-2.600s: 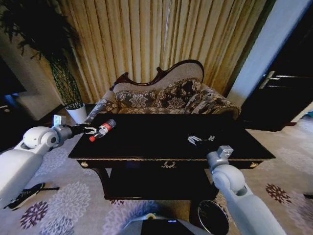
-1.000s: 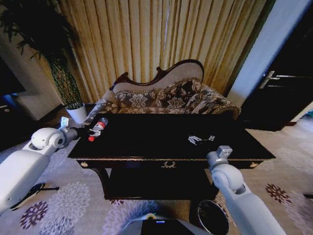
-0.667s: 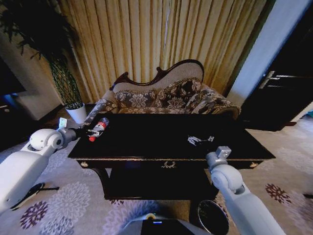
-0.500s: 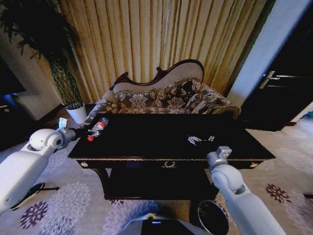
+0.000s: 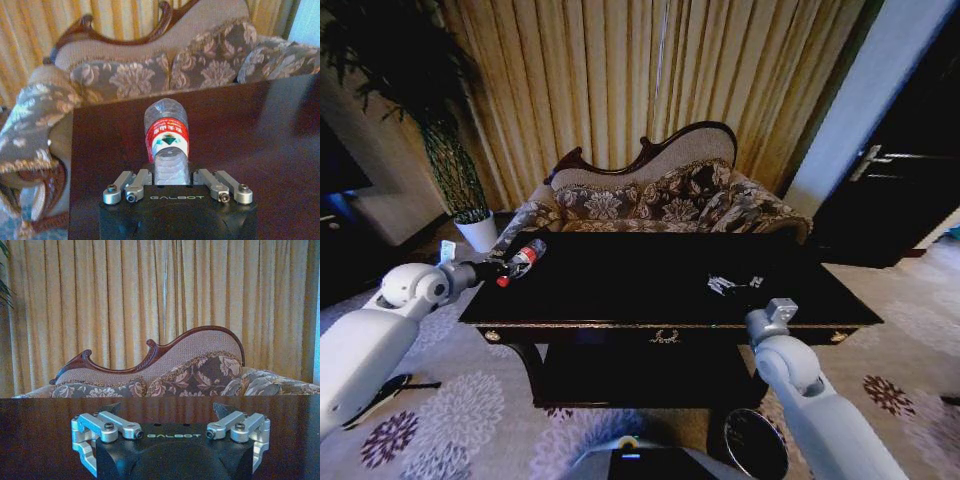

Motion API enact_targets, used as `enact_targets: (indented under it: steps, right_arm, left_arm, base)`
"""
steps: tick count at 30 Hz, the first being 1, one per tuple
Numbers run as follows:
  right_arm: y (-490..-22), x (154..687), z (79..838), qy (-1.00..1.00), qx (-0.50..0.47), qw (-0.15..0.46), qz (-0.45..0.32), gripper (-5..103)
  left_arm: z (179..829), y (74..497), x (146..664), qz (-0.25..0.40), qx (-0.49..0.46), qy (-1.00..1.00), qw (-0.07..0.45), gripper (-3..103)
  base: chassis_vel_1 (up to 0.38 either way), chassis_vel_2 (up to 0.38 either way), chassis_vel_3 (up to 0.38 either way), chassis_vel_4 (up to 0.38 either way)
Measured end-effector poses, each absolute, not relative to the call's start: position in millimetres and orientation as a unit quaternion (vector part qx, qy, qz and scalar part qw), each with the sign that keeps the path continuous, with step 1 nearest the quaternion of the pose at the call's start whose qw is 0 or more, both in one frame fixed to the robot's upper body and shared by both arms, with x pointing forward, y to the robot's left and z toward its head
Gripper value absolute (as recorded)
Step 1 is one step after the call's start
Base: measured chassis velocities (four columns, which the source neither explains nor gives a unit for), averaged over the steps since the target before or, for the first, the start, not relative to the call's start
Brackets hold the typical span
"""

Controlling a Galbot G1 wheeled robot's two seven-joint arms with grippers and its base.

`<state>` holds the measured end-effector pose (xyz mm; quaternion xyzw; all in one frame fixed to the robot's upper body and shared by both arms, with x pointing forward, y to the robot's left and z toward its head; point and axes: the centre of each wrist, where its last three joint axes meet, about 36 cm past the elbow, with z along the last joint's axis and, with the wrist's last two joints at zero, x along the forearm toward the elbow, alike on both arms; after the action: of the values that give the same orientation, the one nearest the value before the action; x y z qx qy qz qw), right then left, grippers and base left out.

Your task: Move to the front of the table and place the trash on the table into the trash bin.

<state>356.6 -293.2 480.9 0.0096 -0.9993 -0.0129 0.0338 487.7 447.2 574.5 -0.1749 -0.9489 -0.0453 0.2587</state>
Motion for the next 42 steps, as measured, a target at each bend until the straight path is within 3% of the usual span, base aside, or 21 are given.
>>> enact_targets:
  steps: [4, 7, 8, 11, 12, 14, 15, 17, 18, 20, 23, 31, 37, 42]
  right_arm:
    - [-293, 357, 484, -0.999, 0.012, 0.030, -0.015, 100]
    - [-292, 356, 490, -1.000, 0.013, 0.022, -0.017, 100]
    - [-292, 356, 490, -1.000, 0.013, 0.022, -0.017, 100]
    - [-289, 352, 502, -0.999, 0.012, 0.010, -0.032, 100]
    - [-289, 352, 502, -0.999, 0.012, 0.010, -0.032, 100]
    - [-286, 346, 519, -0.998, 0.027, -0.002, -0.049, 100]
    - [-286, 346, 519, -0.998, 0.027, -0.002, -0.049, 100]
    - [-279, 337, 544, -0.996, 0.058, -0.015, -0.070, 100]
    - [-279, 337, 544, -0.996, 0.058, -0.015, -0.070, 100]
    - [-273, 328, 561, -0.992, 0.092, -0.023, -0.084, 100]
    - [-267, 320, 576, -0.985, 0.130, -0.021, -0.107, 100]
    - [-260, 319, 603, -0.962, 0.211, -0.003, -0.174, 100]
    - [-257, 334, 609, -0.946, 0.256, 0.012, -0.199, 100]
    - [-271, 378, 623, -0.936, 0.295, 0.002, -0.191, 100]
  left_arm:
    - [580, 447, 485, -0.051, -0.181, -0.954, 0.234, 30]
    - [590, 443, 474, -0.065, -0.184, -0.966, 0.167, 30]
    - [590, 443, 474, -0.065, -0.184, -0.966, 0.167, 30]
    - [587, 430, 456, -0.099, -0.167, -0.977, 0.090, 30]
    - [587, 430, 456, -0.099, -0.167, -0.977, 0.090, 30]
    - [585, 414, 443, -0.122, -0.145, -0.982, 0.025, 30]
    - [585, 414, 443, -0.122, -0.145, -0.982, 0.025, 30]
    - [591, 395, 430, -0.128, -0.135, -0.982, -0.039, 30]
    - [591, 395, 430, -0.128, -0.135, -0.982, -0.039, 30]
    - [602, 373, 420, -0.133, -0.138, -0.977, -0.097, 30]
    - [613, 355, 410, -0.138, -0.154, -0.968, -0.139, 30]
    - [632, 324, 386, -0.144, -0.215, -0.942, -0.215, 30]
    - [629, 323, 387, -0.154, -0.240, -0.930, -0.232, 30]
    - [623, 341, 415, -0.162, -0.236, -0.929, -0.236, 30]
  base:
    - [0.000, 0.000, 0.000, 0.000]
    - [0.000, 0.000, 0.000, 0.000]
    - [0.000, 0.000, 0.000, 0.000]
    - [0.000, 0.000, 0.000, 0.000]
    - [0.000, 0.000, 0.000, 0.000]
    - [0.000, 0.000, 0.000, 0.000]
    - [0.000, 0.000, 0.000, 0.000]
    - [0.000, 0.000, 0.000, 0.000]
    - [0.000, 0.000, 0.000, 0.000]
    - [0.000, 0.000, 0.000, 0.000]
    - [0.000, 0.000, 0.000, 0.000]
    - [0.000, 0.000, 0.000, 0.000]
    - [0.000, 0.000, 0.000, 0.000]
    - [0.000, 0.000, 0.000, 0.000]
